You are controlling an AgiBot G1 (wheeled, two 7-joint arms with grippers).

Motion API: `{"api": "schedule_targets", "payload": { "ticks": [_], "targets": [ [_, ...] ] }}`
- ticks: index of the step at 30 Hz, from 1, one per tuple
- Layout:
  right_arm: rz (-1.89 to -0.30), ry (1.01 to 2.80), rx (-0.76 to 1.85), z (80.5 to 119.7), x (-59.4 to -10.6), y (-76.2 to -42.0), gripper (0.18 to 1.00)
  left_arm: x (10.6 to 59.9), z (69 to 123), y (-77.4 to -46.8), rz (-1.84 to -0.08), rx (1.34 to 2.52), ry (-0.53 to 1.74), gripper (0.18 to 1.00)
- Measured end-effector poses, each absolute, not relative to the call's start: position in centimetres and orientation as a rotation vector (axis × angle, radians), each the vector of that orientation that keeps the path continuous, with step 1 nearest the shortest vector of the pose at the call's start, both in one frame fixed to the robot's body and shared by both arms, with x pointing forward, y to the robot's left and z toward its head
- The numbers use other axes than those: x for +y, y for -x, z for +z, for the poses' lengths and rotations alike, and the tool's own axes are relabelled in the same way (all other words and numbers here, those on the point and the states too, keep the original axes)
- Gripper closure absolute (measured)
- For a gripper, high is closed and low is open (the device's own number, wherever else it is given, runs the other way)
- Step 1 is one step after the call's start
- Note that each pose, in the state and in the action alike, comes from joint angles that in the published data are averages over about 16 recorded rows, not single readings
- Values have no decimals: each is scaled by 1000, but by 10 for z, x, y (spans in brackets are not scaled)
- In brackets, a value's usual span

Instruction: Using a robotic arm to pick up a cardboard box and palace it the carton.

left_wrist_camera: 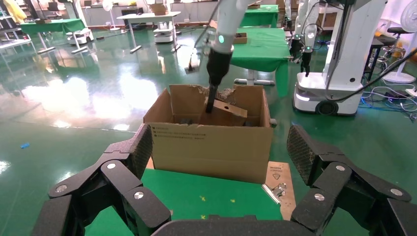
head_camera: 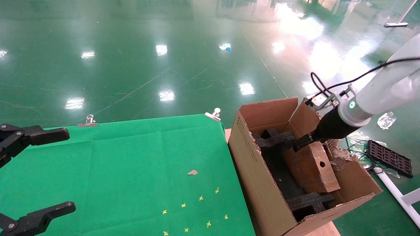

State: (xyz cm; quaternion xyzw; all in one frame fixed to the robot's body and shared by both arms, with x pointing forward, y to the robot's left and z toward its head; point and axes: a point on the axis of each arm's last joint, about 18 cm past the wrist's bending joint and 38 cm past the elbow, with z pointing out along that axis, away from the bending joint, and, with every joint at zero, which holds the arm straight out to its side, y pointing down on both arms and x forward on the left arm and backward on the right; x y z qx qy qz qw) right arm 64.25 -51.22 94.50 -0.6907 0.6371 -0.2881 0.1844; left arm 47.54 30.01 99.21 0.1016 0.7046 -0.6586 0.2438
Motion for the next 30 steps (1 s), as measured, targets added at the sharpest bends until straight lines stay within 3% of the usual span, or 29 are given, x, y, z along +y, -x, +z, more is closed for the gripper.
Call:
{"api": "schedule_targets", "payload": {
  "ticks": [8,13,30],
  "targets": [
    [-851,2010,1734,899,-510,-659,178,300,992,-475,-1799,1925,-277,184],
    [-885,2037,1679,891,-510,-664,178,300,992,-475,-1799,1925,-277,184],
    [-834,2041,1307,972,-496,-641,178,300,992,-475,-1799,1925,-277,184]
  ]
}}
